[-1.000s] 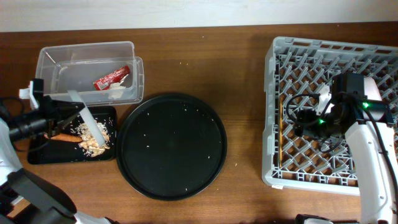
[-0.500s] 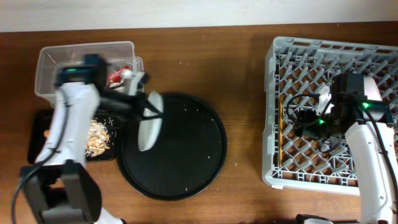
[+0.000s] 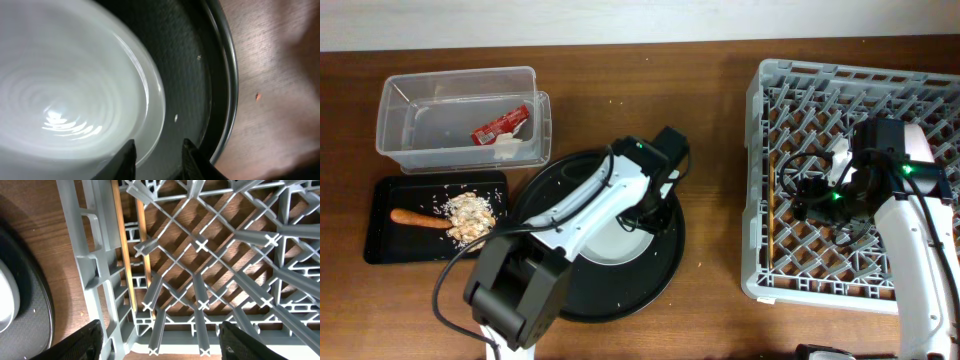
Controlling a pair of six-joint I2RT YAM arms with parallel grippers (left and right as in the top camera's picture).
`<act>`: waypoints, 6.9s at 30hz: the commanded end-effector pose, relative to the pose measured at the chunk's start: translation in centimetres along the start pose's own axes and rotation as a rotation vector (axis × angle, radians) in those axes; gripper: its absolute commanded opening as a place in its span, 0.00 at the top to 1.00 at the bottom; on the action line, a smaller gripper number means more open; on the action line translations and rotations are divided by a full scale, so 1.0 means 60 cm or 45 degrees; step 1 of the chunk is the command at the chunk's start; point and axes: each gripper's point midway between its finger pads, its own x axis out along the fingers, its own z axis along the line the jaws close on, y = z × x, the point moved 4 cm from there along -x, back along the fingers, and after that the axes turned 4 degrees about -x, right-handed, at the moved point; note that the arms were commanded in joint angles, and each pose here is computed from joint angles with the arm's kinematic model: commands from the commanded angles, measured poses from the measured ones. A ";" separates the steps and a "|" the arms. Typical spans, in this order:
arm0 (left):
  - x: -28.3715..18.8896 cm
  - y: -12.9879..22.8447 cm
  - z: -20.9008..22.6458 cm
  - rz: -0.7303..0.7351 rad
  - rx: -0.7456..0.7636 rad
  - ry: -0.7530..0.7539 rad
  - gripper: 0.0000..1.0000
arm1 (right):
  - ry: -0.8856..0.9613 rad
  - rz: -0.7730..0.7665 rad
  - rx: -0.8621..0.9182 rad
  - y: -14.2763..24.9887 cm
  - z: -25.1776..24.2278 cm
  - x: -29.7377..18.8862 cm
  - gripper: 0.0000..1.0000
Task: Sort waste into correct bins and load items into the dishwasher rack
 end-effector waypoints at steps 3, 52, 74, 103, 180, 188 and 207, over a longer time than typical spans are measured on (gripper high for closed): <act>-0.141 -0.030 0.097 -0.170 -0.149 -0.132 0.69 | -0.070 -0.054 -0.006 -0.014 0.014 -0.021 0.38; -0.264 0.078 0.381 -0.253 -0.850 -0.149 0.81 | -0.026 0.191 -0.509 0.022 0.287 0.263 0.63; -0.264 0.078 0.381 -0.253 -0.849 -0.149 0.80 | 0.058 -0.612 -0.393 -0.111 0.262 -0.073 0.96; -0.266 0.068 0.384 -0.296 -0.847 -0.149 0.57 | 1.089 -0.469 -0.178 -0.225 -0.026 -0.006 0.64; -0.277 0.329 0.249 -1.118 -0.599 -0.057 0.01 | -0.020 -1.605 -0.509 0.111 0.038 0.028 0.02; -0.229 0.337 0.272 -1.387 -0.571 -0.169 0.01 | -0.020 -1.605 -0.509 0.111 0.038 0.028 0.02; -0.115 0.245 0.261 -1.958 0.012 -0.273 0.01 | -0.020 -1.605 -0.509 0.111 0.038 0.028 0.02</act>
